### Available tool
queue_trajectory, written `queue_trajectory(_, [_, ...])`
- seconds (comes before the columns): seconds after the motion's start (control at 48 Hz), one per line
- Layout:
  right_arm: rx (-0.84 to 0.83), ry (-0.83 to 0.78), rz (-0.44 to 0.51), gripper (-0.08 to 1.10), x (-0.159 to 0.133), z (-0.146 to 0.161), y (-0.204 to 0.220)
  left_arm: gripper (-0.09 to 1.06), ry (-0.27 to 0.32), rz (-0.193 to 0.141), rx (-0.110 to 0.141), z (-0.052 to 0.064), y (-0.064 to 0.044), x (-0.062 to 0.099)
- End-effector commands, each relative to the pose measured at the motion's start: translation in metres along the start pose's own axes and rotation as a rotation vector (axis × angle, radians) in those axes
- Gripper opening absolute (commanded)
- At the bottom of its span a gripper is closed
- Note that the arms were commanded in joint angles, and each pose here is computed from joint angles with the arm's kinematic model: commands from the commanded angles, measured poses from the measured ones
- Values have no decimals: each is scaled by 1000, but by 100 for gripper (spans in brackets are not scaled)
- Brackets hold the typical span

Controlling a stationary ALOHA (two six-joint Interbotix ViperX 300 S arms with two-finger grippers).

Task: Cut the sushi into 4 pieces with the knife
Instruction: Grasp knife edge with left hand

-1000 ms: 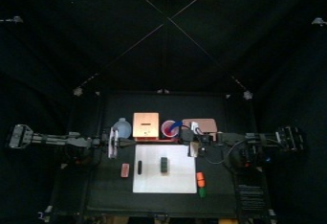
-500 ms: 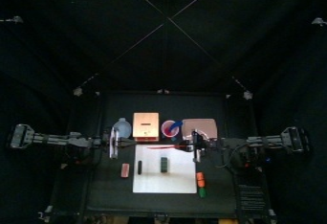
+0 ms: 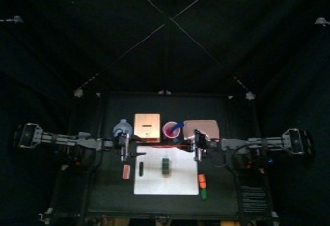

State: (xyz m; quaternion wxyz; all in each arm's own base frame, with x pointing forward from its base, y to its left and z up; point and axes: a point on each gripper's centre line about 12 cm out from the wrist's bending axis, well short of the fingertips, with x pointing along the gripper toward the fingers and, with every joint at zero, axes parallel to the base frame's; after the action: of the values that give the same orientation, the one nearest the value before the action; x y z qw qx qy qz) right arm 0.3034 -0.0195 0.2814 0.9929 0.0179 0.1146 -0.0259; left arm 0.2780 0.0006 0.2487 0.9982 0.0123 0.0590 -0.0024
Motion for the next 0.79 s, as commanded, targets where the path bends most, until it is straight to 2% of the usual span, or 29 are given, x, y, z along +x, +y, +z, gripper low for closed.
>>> queue_trajectory(0.021, [2,-24,0,13,0,6,-1,91,-17,2,7,10,1,11])
queue_trajectory(0.188, [2,-23,0,13,2,6,-1,89,6,3,18,7,3,24])
queue_trajectory(0.417, [2,-18,0,13,3,5,-1,89,50,36,10,-2,14,42])
queue_trajectory(0.625, [2,-17,0,13,4,5,-1,88,71,62,2,-6,23,57])
queue_trajectory(0.792, [4,-14,-1,13,4,3,-1,76,87,69,5,-10,27,64])
